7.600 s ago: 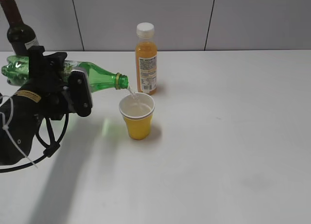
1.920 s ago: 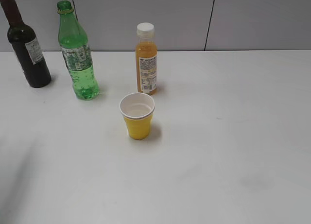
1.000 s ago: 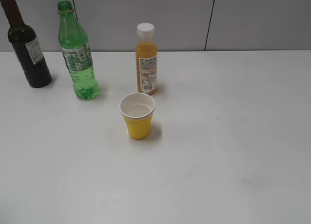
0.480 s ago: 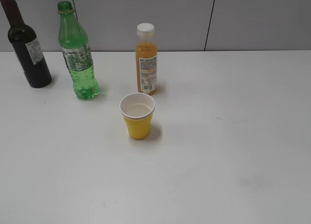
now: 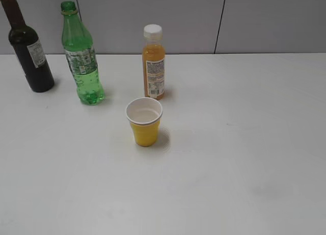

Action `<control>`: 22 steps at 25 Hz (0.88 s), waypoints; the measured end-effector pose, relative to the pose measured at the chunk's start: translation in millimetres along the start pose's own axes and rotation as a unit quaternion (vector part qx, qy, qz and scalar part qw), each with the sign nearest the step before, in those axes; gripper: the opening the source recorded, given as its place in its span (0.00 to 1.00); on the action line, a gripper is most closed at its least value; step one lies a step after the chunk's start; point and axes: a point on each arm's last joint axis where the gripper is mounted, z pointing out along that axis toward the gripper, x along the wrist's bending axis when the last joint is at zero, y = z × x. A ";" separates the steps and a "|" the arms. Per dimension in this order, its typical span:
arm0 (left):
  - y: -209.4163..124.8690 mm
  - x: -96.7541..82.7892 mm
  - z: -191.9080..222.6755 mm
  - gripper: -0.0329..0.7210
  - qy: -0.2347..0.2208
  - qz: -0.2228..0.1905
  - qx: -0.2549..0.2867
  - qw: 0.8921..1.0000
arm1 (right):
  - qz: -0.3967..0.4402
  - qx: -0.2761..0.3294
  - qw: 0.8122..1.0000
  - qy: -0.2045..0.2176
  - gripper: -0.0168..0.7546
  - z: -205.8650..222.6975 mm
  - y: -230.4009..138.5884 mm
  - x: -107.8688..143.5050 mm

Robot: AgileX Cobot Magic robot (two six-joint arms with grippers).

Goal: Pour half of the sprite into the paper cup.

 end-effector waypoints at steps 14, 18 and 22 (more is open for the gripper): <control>1.7 0.6 9.1 0.83 0.001 0.000 -0.036 0.999 | 0.000 0.000 1.000 0.000 0.79 0.0 0.1 0.0; 1.7 0.6 9.1 0.83 0.001 0.000 -0.036 0.999 | 0.000 0.000 1.000 0.000 0.79 0.0 0.1 0.0; 1.7 0.6 9.1 0.83 0.001 0.000 -0.036 0.999 | 0.000 0.000 1.000 0.000 0.79 0.0 0.1 0.0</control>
